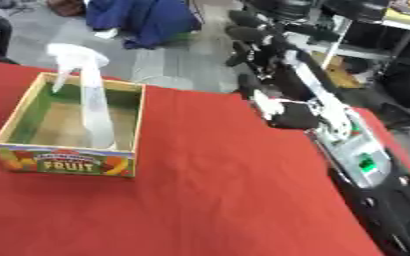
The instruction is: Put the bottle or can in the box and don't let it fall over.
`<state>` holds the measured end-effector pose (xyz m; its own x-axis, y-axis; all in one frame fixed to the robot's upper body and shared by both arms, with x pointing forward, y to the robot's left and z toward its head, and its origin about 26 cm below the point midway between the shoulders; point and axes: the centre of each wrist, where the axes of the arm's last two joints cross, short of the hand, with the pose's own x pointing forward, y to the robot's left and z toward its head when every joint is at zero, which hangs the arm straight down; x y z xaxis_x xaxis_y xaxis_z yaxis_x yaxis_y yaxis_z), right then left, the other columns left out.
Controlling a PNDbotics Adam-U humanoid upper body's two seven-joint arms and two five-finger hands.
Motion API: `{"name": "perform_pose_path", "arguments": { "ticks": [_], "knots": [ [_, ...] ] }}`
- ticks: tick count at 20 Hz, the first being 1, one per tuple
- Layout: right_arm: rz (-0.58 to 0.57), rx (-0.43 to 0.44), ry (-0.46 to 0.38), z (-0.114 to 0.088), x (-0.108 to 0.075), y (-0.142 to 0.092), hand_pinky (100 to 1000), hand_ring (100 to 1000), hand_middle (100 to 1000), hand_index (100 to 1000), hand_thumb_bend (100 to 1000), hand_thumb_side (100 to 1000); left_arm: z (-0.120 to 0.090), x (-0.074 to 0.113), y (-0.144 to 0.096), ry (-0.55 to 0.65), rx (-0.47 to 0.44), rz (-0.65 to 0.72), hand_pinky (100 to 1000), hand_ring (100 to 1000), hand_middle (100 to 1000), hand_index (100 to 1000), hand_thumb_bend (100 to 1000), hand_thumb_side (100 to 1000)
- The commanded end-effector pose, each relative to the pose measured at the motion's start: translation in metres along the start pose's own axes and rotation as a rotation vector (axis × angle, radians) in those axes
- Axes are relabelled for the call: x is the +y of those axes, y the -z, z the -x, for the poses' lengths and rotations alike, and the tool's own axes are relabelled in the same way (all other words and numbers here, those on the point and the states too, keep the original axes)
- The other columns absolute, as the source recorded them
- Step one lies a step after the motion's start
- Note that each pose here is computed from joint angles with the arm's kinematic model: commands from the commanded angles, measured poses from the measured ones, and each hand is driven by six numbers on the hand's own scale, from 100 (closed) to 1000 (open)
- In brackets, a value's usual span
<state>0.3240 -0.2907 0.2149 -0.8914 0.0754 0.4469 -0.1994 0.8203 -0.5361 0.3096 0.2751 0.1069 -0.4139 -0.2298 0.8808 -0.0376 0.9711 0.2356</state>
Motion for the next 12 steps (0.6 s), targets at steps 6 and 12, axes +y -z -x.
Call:
{"name": "perform_pose_path", "arguments": {
  "ticks": [6,12],
  "knots": [
    [0.092,0.086,0.174,-0.016,0.031,-0.04,713,1000,1000,877,100,470,-0.001,0.014,-0.005,0.046,0.003,-0.069,773,757,598,759,133,787],
    [0.133,0.227,0.267,-0.009,0.063,-0.072,711,1000,1000,866,100,470,0.003,0.014,-0.01,0.05,0.024,-0.073,775,759,599,760,129,789]
  ]
}}
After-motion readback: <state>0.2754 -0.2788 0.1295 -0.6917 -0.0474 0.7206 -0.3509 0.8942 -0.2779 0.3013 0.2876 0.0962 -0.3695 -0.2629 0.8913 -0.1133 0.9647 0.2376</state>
